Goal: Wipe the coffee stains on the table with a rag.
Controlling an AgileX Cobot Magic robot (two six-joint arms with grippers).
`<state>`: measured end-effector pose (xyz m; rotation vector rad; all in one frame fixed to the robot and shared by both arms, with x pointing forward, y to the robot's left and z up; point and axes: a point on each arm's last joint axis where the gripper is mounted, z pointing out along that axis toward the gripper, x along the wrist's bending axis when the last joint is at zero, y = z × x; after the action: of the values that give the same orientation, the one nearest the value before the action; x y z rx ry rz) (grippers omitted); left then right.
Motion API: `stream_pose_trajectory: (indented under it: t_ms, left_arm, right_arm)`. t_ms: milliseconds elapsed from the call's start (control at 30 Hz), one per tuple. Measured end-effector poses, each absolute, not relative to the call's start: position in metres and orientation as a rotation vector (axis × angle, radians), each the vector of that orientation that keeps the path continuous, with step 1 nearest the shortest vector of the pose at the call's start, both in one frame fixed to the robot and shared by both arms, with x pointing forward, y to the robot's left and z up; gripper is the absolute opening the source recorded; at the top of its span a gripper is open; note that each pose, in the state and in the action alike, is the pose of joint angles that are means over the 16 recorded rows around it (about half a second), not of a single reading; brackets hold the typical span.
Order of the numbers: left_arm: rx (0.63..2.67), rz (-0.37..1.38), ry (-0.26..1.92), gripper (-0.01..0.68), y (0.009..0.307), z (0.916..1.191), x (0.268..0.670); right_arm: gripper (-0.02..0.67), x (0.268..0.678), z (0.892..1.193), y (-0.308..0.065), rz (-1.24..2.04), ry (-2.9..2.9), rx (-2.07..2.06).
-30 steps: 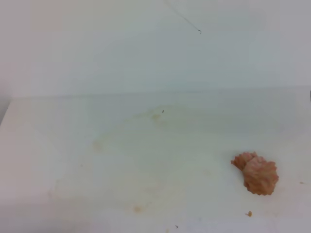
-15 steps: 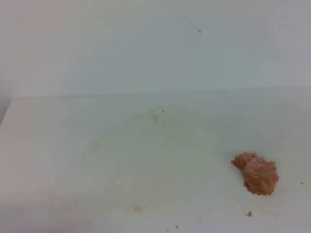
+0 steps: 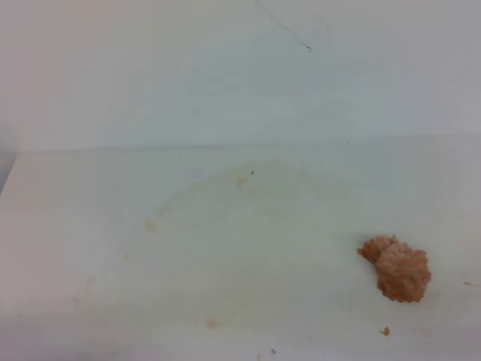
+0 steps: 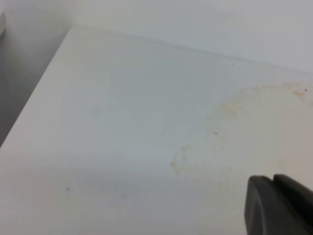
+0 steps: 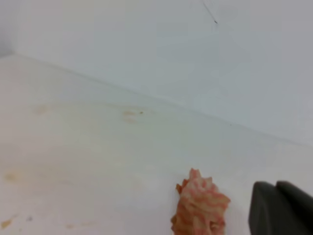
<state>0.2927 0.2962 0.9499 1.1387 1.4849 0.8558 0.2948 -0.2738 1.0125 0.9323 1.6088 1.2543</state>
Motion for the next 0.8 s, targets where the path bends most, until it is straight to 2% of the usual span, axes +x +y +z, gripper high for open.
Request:
stream_pose_trajectory:
  t_ms: [300,800]
  left_arm:
    - [1.138,0.856,1.486,0.001,0.296,0.95,0.293]
    - [1.137,0.857,1.486,0.001,0.296,0.95,0.293]
  right_arm:
    - [-0.003,0.292,0.974,-0.283,1.202,1.472,0.977]
    - [-0.003,0.293,0.957,-0.29,1.169,1.459,1.17]
